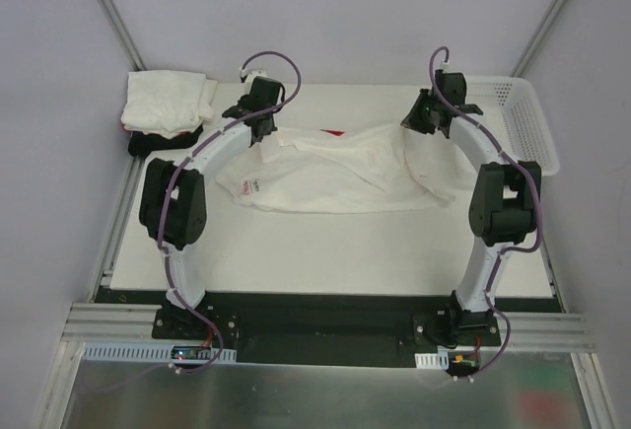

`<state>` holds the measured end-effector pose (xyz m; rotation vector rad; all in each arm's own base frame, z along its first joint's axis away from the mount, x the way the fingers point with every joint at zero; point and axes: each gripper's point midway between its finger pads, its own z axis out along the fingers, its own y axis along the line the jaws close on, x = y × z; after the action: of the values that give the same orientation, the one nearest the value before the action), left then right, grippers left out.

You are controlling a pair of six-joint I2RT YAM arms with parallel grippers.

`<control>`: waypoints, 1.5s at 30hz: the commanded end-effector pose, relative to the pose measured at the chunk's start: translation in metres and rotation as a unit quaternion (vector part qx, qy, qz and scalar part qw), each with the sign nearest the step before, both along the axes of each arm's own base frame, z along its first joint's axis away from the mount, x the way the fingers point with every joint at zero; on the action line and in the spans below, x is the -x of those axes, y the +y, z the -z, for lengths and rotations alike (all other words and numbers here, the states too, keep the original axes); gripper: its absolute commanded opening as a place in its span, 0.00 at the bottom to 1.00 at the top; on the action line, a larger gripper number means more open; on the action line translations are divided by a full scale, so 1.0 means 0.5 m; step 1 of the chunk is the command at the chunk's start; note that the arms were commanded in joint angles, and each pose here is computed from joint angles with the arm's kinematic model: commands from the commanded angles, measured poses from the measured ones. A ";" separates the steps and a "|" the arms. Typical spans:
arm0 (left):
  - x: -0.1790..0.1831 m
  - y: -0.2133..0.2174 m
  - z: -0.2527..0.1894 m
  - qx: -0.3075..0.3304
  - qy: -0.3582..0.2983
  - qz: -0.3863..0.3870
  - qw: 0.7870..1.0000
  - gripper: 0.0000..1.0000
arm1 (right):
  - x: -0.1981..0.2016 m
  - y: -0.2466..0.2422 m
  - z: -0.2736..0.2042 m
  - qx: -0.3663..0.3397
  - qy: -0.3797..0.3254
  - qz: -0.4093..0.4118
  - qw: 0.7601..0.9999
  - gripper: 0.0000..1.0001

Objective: Fold and stack the t-shirts

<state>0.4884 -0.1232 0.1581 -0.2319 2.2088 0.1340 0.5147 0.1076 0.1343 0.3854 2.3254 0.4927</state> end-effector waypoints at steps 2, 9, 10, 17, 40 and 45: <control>-0.048 -0.051 -0.011 0.060 -0.019 0.011 0.998 0.00 | -0.033 -0.020 -0.088 -0.003 -0.045 0.001 0.999 0.22; -0.038 -0.050 -0.066 0.064 -0.040 0.025 0.997 0.18 | -0.045 -0.005 -0.082 -0.018 -0.028 -0.013 0.999 0.27; -0.036 -0.051 -0.077 0.066 -0.045 0.028 0.996 0.21 | -0.031 0.007 -0.103 -0.029 -0.038 -0.018 0.999 0.27; -0.024 -0.040 -0.129 0.056 -0.067 0.038 0.995 0.36 | 0.073 0.056 -0.023 -0.042 -0.013 -0.032 0.999 0.31; 0.107 -0.036 -0.055 0.094 -0.004 0.055 0.994 0.37 | 0.185 0.067 0.105 -0.053 0.058 -0.035 0.996 0.34; 0.126 -0.033 -0.029 0.095 0.011 0.049 0.994 0.38 | 0.237 0.070 0.140 -0.052 0.080 -0.037 0.995 0.36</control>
<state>0.4346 -0.1374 0.1572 -0.2014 2.2843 -0.0823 0.4105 0.1355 0.0608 0.4049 2.4879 0.6051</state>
